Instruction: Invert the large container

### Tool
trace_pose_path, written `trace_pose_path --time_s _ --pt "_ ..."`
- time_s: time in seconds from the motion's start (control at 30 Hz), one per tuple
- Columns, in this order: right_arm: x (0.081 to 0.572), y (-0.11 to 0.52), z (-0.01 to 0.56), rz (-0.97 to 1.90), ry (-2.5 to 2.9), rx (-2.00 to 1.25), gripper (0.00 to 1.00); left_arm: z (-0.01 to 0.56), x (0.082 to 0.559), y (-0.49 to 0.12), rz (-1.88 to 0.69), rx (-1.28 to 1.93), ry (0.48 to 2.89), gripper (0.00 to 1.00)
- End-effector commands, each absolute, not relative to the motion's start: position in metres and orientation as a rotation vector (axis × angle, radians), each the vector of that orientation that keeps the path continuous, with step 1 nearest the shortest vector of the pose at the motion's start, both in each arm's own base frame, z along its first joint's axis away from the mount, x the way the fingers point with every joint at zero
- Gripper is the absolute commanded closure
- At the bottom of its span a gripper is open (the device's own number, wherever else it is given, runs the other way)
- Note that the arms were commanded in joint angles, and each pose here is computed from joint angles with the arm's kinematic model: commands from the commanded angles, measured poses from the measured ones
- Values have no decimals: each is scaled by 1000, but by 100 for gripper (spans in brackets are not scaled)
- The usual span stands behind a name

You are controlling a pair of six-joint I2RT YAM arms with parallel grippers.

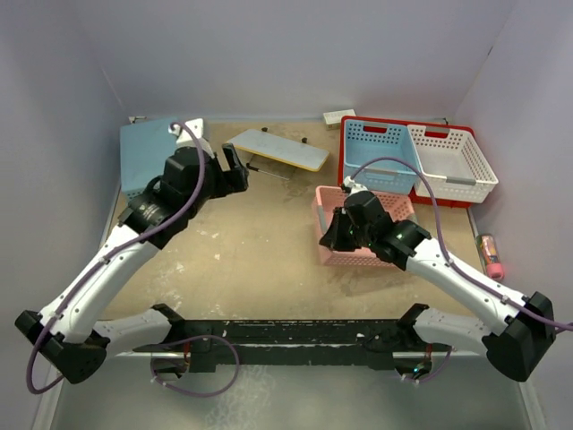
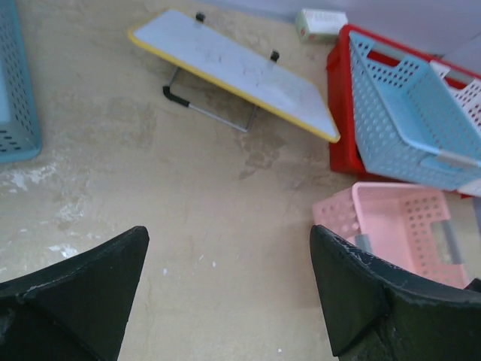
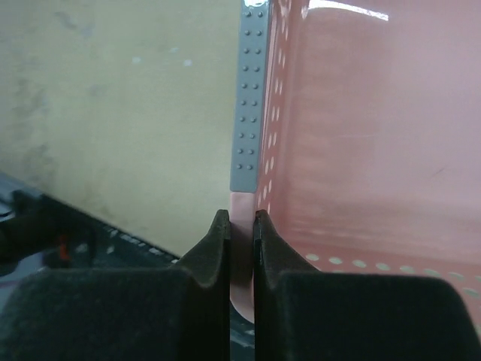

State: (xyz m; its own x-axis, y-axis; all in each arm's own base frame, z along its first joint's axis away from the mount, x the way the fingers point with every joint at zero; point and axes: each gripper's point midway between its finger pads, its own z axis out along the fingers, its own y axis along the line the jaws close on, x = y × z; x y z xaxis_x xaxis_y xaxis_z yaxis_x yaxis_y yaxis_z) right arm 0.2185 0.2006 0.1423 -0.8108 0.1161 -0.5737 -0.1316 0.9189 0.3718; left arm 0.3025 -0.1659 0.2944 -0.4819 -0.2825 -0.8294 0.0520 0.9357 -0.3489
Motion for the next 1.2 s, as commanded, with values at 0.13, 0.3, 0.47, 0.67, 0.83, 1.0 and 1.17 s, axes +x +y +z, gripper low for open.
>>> trace_pose_path --time_s 0.13,0.3,0.47,0.67,0.83,1.0,1.17 --pt "203 319 256 1299 2188 -177 100 385 290 -123 -373 -340 1816 14" --pt "173 368 311 1581 2032 -401 100 402 274 -87 -303 -469 1737 14" --pt "147 374 367 1817 1843 -515 100 398 260 -66 -260 -526 1717 14" --pt "138 367 361 1980 1818 -380 100 399 254 -58 -256 -553 1691 14" --pt "147 359 319 2049 1908 -196 100 393 260 -67 -266 -528 1716 15" --pt "174 310 279 2037 1945 74 100 375 267 -80 -254 -482 1794 15" --pt "182 271 236 1951 2031 269 100 363 272 -93 -275 -432 1838 15"
